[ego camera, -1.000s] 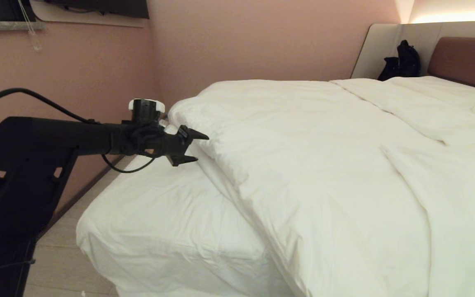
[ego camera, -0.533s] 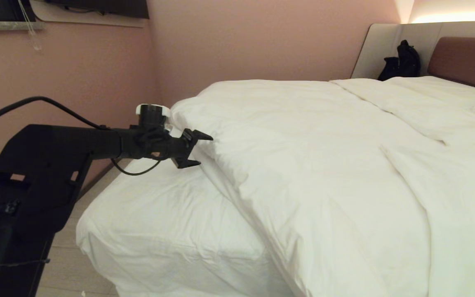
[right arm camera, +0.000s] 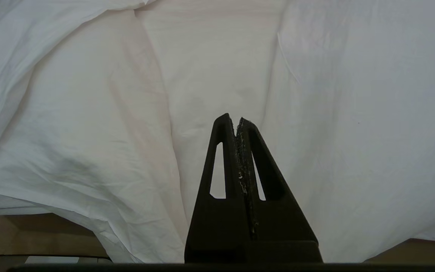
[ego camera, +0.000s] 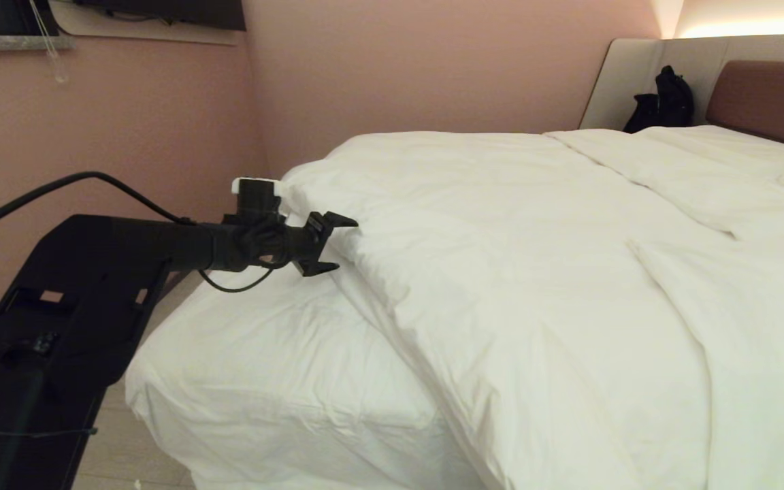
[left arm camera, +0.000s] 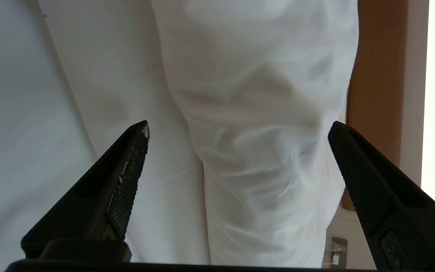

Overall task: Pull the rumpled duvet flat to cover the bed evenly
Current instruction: Hold the folded corner of the quilt

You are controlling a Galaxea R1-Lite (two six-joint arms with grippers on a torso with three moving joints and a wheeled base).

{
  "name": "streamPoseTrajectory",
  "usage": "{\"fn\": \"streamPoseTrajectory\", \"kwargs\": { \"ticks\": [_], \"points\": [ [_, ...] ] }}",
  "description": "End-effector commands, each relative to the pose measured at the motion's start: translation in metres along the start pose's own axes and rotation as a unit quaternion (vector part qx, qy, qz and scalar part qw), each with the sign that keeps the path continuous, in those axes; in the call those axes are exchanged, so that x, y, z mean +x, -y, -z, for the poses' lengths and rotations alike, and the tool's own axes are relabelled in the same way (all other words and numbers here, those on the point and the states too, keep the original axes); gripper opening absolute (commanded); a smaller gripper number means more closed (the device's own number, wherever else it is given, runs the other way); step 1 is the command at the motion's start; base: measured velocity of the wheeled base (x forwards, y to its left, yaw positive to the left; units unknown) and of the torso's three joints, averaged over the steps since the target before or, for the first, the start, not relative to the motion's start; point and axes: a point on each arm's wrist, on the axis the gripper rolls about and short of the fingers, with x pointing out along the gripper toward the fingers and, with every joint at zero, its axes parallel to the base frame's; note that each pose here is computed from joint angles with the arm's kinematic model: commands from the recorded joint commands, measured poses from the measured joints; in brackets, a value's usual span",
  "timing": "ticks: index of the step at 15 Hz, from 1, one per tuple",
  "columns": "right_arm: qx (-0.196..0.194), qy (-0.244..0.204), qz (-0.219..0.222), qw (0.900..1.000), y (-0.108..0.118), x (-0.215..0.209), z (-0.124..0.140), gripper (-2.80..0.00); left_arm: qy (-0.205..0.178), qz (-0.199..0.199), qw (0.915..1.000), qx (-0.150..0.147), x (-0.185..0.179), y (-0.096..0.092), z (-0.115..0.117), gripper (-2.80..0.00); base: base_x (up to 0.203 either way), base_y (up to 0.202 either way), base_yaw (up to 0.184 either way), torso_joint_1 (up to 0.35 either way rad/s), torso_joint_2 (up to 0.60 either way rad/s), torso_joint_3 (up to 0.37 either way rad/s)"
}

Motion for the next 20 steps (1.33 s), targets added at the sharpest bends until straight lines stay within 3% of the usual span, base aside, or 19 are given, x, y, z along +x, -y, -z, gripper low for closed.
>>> {"fn": "streamPoseTrajectory", "kwargs": {
  "ticks": [1,7,15,20],
  "points": [
    [0.000,0.000,0.000,1.000,0.000,0.000,0.000,-2.80,-0.008,0.001,1.0000,-0.003,0.007,-0.004,0.004,0.00,0.000,0.000,0.000,0.000,0.00,0.000],
    [0.000,-0.001,0.000,1.000,0.000,0.000,0.000,-2.80,-0.011,0.028,0.9995,-0.003,0.021,-0.008,0.009,0.00,0.000,0.000,0.000,0.000,0.00,0.000],
    [0.000,-0.001,0.000,1.000,0.000,0.000,0.000,-2.80,-0.019,0.075,0.9967,-0.027,0.025,0.000,0.011,0.00,0.000,0.000,0.000,0.000,0.00,0.000],
    [0.000,-0.001,0.000,1.000,0.000,0.000,0.000,-2.80,-0.019,0.086,0.9959,-0.020,0.025,0.011,0.015,0.00,0.000,0.000,0.000,0.000,0.00,0.000]
  ]
}}
